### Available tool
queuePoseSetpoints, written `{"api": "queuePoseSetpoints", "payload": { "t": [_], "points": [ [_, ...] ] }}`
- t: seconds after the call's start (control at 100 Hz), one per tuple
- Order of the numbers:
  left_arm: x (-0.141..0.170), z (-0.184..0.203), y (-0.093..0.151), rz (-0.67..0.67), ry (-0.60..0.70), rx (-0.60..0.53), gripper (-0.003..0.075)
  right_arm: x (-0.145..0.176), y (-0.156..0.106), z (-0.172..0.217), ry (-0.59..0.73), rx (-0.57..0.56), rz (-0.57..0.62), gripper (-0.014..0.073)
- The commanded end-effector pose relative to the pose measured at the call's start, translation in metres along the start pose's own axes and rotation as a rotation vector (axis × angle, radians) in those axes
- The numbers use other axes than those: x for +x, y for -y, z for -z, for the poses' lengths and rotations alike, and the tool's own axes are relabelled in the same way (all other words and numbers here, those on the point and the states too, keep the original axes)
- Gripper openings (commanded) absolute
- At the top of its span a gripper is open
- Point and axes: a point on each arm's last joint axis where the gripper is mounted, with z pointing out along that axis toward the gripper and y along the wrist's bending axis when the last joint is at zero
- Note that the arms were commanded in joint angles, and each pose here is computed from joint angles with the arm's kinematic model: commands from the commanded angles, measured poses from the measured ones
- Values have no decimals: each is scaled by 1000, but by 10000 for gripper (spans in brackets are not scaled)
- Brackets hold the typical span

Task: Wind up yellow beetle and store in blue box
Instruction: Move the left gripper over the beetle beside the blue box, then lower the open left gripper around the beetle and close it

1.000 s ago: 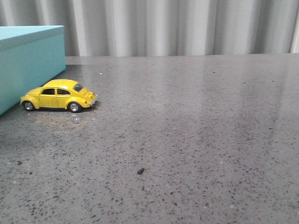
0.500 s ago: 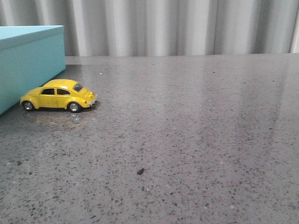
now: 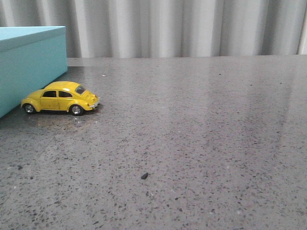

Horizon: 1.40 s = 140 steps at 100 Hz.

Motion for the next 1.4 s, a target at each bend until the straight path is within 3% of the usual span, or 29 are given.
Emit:
{"api": "queuePoseSetpoints", "payload": {
  "t": [0.0,0.27,0.45,0.68,0.83,1.39],
  "points": [
    [-18,2,1,-53,81,-15,473,-11,-1,5,89,-5,9,-41],
    [-41,-19,14,-191,81,57,474,-11,-1,5,89,-5,9,-41],
    [-54,-34,29,-351,37,130,474,-12,-1,5,101,-6,9,-41],
    [-44,-52,47,-588,-195,282,473,-13,-1,5,109,-7,9,-41],
    [-35,-67,53,-608,-270,347,472,-14,-1,5,115,-7,9,-41],
    [-9,-123,55,-619,-400,408,472,-15,-1,5,130,-9,9,-41]
  ]
}}
